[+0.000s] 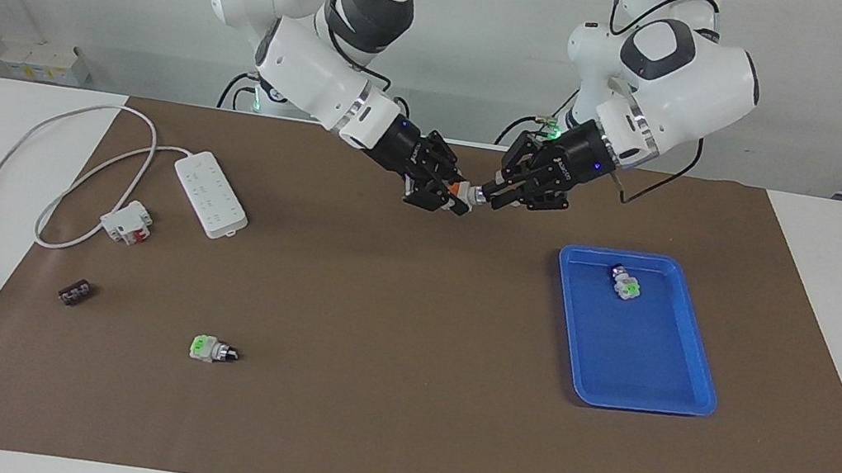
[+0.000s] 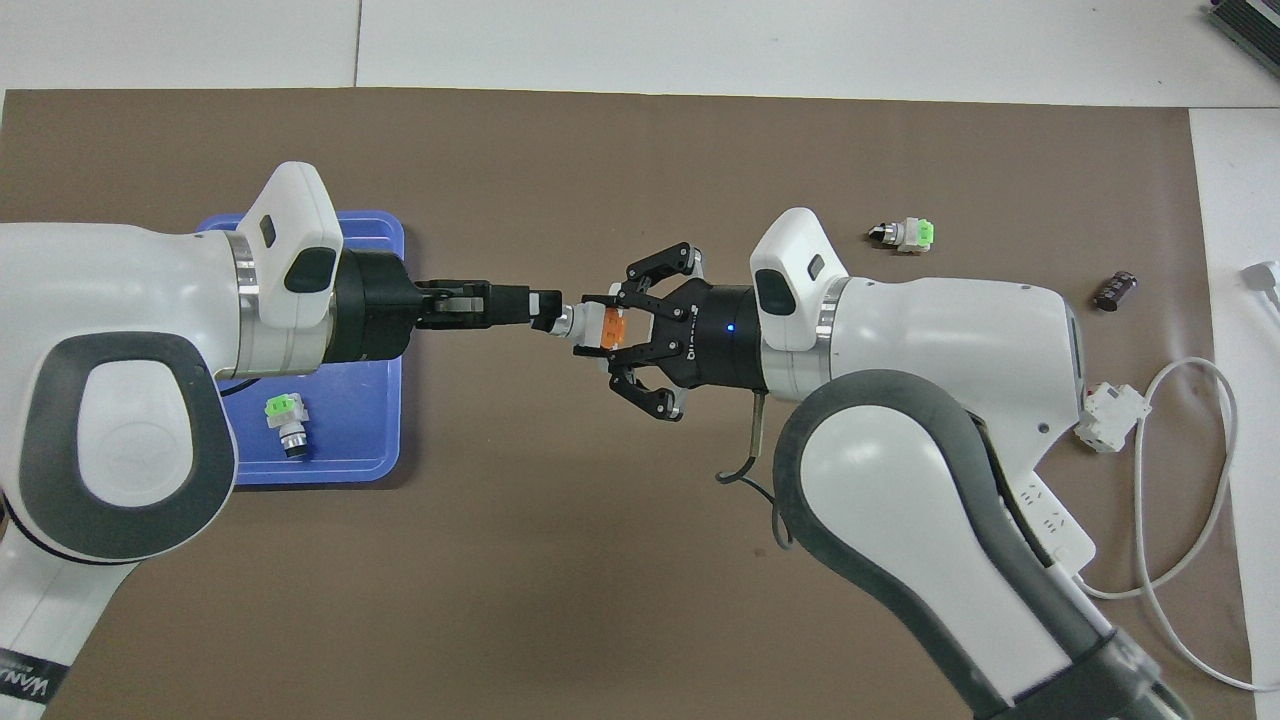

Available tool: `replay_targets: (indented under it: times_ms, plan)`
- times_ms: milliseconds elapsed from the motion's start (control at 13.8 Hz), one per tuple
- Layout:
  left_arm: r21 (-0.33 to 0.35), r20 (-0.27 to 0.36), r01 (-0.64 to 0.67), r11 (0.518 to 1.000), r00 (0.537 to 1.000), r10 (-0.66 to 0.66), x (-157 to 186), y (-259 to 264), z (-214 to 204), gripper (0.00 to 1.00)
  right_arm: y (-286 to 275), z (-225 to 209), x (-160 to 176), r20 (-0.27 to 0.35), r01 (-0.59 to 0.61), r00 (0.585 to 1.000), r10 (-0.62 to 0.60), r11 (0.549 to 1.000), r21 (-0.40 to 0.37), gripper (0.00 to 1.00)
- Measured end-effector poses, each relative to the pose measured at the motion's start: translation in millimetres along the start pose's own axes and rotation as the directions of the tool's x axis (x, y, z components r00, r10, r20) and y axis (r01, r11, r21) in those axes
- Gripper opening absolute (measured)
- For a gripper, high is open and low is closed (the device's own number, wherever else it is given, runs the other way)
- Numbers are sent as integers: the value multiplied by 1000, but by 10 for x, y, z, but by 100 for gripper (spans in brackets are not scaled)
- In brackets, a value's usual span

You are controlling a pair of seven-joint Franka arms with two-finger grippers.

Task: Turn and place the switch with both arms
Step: 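Grip the switch end with the left gripper while the right gripper holds it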

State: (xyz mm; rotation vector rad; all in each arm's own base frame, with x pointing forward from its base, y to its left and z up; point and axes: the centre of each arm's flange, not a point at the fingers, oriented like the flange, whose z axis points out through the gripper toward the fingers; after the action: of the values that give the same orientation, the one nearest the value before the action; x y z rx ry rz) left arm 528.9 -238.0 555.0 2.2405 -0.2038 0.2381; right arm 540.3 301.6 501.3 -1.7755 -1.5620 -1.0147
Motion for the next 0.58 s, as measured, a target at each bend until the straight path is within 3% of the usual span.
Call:
replay_targets:
  times_ms: [581]
  plan:
    - [9,29,-29,1000,999,29,-23,-18,-6,29,26,-26,-22,1,-4,1000,4,1000,-8,41]
